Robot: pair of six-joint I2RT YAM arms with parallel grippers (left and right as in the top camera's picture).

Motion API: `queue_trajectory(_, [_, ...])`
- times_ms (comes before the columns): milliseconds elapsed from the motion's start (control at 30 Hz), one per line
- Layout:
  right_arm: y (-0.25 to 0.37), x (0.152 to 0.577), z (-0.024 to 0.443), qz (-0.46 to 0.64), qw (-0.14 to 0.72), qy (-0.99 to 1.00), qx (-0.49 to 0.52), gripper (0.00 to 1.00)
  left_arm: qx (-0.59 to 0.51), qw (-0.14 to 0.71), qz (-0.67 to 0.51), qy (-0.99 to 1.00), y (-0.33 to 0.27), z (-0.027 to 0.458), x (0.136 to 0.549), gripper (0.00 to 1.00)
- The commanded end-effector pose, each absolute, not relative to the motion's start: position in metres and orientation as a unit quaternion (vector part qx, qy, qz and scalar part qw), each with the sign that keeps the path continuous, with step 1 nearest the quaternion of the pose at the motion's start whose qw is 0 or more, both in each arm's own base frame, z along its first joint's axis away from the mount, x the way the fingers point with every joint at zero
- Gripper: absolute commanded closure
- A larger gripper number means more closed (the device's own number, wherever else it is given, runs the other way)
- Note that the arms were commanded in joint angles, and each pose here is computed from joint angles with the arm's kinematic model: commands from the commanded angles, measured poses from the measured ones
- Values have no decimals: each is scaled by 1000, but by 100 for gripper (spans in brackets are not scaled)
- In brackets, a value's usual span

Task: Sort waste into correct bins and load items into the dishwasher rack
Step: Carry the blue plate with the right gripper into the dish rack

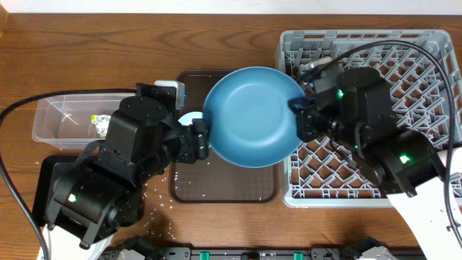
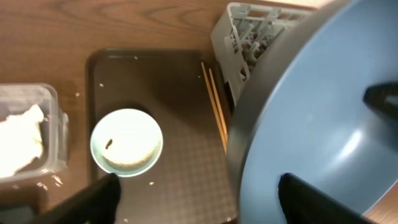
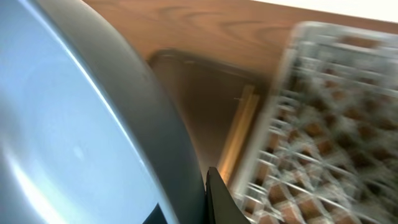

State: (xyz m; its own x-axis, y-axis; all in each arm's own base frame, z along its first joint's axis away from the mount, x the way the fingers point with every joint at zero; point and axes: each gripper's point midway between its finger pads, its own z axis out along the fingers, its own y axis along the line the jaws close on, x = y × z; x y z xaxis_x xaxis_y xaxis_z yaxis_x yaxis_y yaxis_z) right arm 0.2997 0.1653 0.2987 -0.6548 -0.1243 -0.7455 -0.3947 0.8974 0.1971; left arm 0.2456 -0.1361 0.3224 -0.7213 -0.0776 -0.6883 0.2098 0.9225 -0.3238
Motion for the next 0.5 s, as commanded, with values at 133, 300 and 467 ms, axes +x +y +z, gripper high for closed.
queue_trajectory(133, [42,313,319,-79,459,884,34,99,37,379,-196,904,-136,329,247,5])
queue_trajectory(300, [-45,298,343,-271,473,818,183,99,40,365,-196,909,-136,323,242,3])
queue_trajectory(467, [-91,291,360,-376,474,748,272,99,40,350,-189,917,-134,316,238,2])
